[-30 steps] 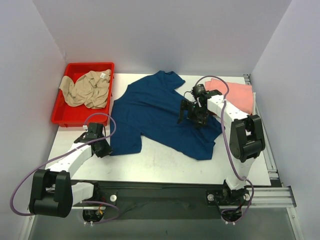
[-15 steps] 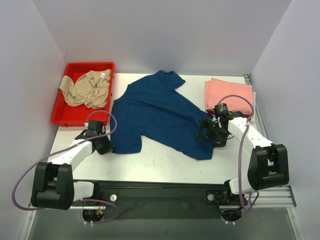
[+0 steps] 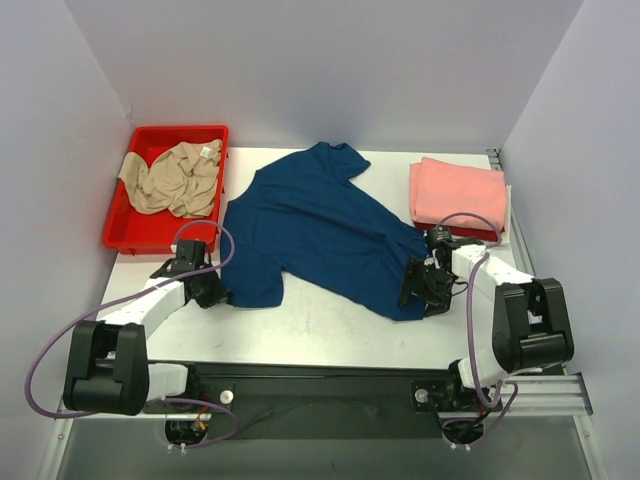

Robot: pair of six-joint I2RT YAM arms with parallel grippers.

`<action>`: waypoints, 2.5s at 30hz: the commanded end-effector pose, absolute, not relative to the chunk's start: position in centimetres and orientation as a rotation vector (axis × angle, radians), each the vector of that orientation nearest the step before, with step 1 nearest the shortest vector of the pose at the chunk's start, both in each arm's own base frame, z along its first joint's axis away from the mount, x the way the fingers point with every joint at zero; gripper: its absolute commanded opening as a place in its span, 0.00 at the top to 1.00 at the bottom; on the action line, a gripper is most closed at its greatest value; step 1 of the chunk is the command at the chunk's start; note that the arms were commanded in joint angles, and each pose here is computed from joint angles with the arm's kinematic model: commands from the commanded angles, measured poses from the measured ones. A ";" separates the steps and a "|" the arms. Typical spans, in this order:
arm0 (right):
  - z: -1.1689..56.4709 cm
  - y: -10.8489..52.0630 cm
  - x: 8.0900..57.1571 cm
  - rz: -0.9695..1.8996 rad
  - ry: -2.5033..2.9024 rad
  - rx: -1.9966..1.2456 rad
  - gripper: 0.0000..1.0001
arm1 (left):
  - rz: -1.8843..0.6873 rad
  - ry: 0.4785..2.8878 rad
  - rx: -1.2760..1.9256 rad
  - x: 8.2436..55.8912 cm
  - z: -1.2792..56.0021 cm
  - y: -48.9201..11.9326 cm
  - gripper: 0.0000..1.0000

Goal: Fold and stack the t-shirts
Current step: Grap the side of the flattened tshirt closest away from the robot with both arms

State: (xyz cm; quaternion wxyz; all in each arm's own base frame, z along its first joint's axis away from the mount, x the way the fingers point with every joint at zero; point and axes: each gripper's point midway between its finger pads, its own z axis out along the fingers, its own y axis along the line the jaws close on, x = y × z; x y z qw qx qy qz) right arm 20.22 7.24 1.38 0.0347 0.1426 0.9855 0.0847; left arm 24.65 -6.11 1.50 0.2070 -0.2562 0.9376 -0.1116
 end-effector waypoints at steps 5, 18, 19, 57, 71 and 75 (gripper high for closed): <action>1.0 8.1 19.6 0.322 3.083 0.417 0.50 | -0.237 2.674 -0.734 23.4 0.0 -5.3 1.00; 10.8 6.2 18.8 0.301 3.079 0.392 0.56 | -0.227 2.662 -0.784 23.2 0.1 -4.2 1.00; 10.4 5.8 18.8 0.283 3.090 0.408 0.43 | -0.234 2.660 -0.785 23.3 0.2 -4.2 1.00; 0.8 7.3 17.9 0.138 3.222 0.339 1.00 | -0.246 2.692 -0.779 23.7 -0.6 -4.1 1.00; 12.1 4.7 13.5 0.174 3.248 0.400 0.54 | -0.250 2.676 -0.806 23.6 -0.4 -3.7 1.00; 10.5 5.4 14.3 0.212 3.248 0.453 0.46 | -0.258 2.674 -0.797 23.7 -0.3 -3.8 1.00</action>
